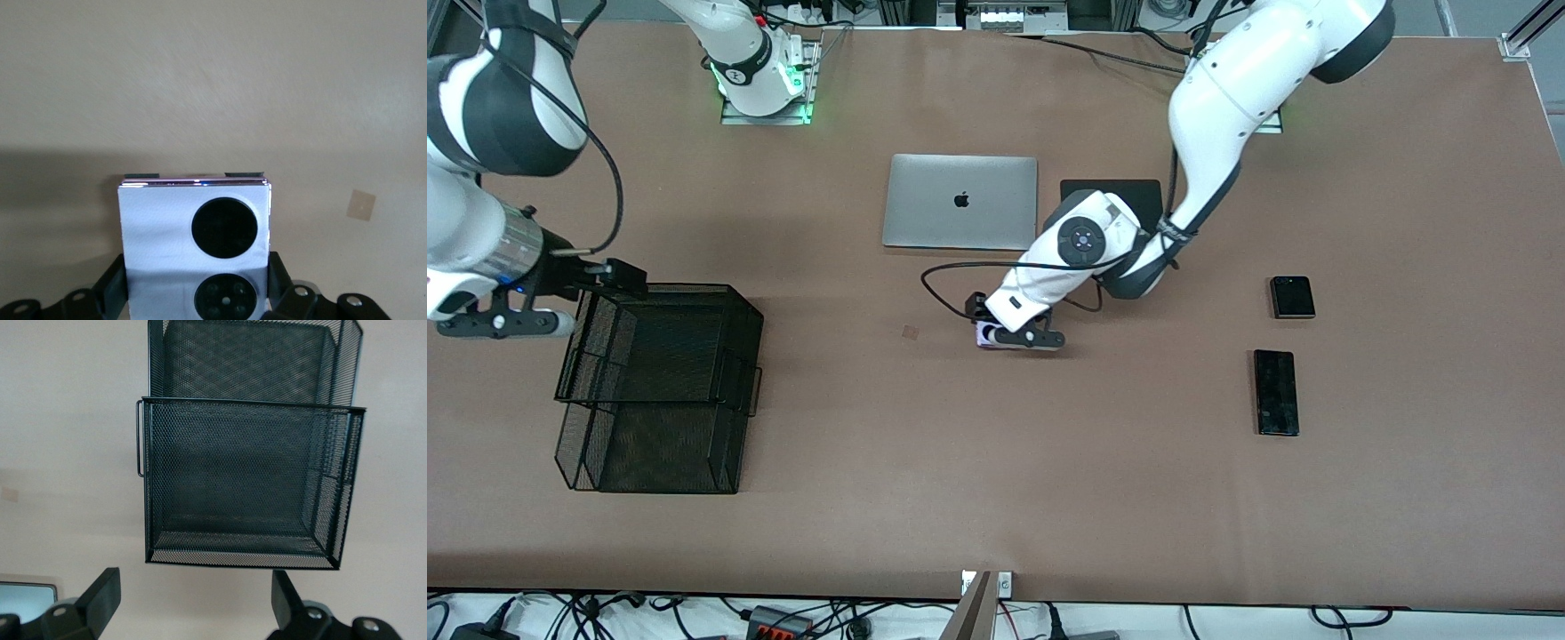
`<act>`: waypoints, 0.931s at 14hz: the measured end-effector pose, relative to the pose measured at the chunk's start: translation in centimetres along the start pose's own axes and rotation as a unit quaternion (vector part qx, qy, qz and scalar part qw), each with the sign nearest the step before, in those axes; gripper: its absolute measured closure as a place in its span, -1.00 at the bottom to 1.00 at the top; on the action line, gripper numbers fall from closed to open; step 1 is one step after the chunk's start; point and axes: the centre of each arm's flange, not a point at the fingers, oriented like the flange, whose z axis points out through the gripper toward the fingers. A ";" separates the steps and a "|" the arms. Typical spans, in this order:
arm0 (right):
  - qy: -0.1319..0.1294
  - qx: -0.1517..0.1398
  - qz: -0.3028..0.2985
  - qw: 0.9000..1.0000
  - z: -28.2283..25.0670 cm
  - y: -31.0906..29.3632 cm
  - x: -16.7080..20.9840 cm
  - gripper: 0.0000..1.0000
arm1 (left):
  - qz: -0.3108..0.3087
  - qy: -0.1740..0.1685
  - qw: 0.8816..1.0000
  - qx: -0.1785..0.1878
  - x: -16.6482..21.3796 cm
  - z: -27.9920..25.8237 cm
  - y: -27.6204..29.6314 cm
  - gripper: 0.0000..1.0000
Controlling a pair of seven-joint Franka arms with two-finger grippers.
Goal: Place phones with both arms
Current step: 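Carry the white phone to mid-table with the left gripper and release, then grasp the white phone with the right gripper while the left gripper grasps the tall phone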
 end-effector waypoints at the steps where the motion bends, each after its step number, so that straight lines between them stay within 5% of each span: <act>1: -0.002 0.000 -0.001 1.000 0.4 -0.1 0.2 -1.00 | 0.001 0.000 1.000 -0.002 -0.2 0.3 0.2 -0.74; 4: -0.001 0.009 0.001 1.000 0.6 -0.3 0.3 -1.00 | 0.000 0.009 1.000 -0.006 0.7 -0.8 0.6 -1.00; 6: 0.002 0.018 0.003 1.000 0.5 -0.5 0.4 -1.00 | -0.001 -0.005 1.000 0.021 1.6 -3.1 0.4 -1.00; 9: 0.015 0.022 -0.012 1.000 0.4 -2.5 0.7 -1.00 | -0.026 -0.052 0.992 0.109 4.5 -10.4 -2.7 -1.00; 13: 0.017 0.019 -0.066 0.997 2.2 -9.6 1.3 -1.00 | -0.103 -0.057 0.965 0.236 12.0 -19.2 -18.4 -1.00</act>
